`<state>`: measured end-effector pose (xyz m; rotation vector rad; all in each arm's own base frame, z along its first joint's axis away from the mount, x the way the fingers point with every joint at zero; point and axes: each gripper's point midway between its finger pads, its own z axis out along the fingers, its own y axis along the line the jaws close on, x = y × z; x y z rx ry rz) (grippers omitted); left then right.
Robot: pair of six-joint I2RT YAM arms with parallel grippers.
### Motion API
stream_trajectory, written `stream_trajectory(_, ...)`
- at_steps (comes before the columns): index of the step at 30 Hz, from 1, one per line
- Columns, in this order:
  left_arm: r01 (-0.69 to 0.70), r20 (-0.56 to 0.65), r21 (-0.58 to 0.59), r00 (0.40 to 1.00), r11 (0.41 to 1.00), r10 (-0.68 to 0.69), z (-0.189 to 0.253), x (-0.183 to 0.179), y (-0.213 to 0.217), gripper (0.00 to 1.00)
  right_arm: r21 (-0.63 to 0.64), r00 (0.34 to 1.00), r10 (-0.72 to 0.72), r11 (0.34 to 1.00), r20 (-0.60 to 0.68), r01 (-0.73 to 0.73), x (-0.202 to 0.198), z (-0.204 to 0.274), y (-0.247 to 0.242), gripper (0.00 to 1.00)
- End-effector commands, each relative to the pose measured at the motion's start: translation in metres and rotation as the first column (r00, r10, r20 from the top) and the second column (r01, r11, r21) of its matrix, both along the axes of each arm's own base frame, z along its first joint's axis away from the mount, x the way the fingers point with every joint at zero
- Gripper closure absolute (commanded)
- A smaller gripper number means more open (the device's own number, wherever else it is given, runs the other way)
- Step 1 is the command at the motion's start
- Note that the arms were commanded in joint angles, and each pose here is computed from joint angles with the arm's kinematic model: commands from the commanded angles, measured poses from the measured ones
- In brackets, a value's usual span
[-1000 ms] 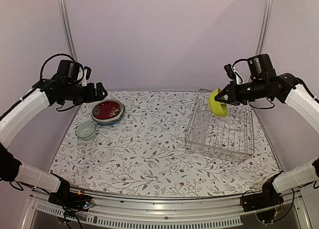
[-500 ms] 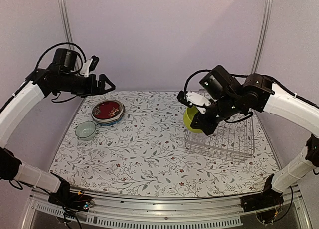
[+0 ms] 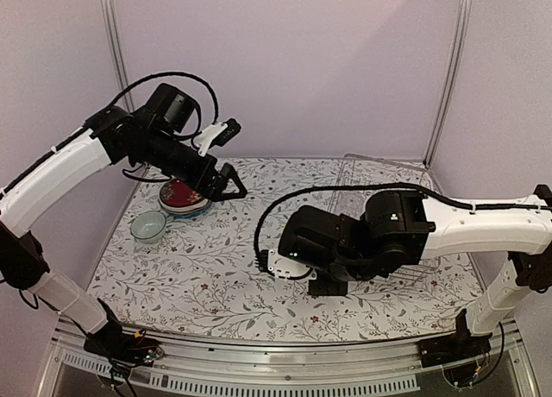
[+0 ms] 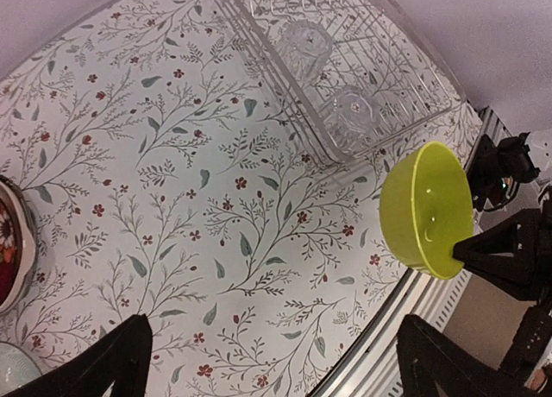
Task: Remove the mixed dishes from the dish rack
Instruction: Pass from the right arm to the left
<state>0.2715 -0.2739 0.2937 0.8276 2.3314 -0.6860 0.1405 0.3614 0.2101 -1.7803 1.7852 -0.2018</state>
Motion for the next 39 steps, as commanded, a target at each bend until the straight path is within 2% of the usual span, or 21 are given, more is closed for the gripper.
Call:
stream_trajectory(1,0.159,0.015,0.141,0.987,0.977,-0.163,-0.019,-0.034,-0.030,0.00,-0.117,0.991,0.069,0.992,0.112,-0.055,-0.005,-0.017,0.004,1.00)
stream_trajectory(7,0.280,0.026,0.253,0.955,0.926,-0.296,-0.040,-0.064,-0.071,0.01,-0.125,0.993,0.091,0.989,0.074,-0.081,-0.015,-0.025,0.009,1.00)
stream_trajectory(9,0.299,0.025,0.292,0.947,0.908,-0.320,-0.049,-0.068,-0.081,0.04,-0.124,0.994,0.094,0.988,0.060,-0.087,-0.018,-0.027,0.011,1.00)
stream_trajectory(14,0.369,-0.009,0.296,0.923,0.881,-0.384,-0.061,-0.082,-0.108,0.09,-0.138,0.993,0.108,0.985,0.054,-0.100,-0.023,-0.033,0.014,1.00)
stream_trajectory(26,0.337,-0.048,0.416,0.935,0.844,-0.350,-0.098,-0.070,-0.120,0.26,-0.139,0.991,0.119,0.984,0.068,-0.108,-0.028,-0.031,0.016,1.00)
stream_trajectory(31,0.340,-0.080,0.436,0.937,0.833,-0.340,-0.111,-0.070,-0.121,0.40,-0.136,0.989,0.120,0.985,0.089,-0.107,-0.029,-0.027,0.018,1.00)
stream_trajectory(39,0.381,-0.139,0.386,0.924,0.840,-0.355,-0.114,-0.080,-0.130,0.76,-0.141,0.987,0.103,0.986,0.121,-0.085,-0.024,-0.026,0.016,1.00)
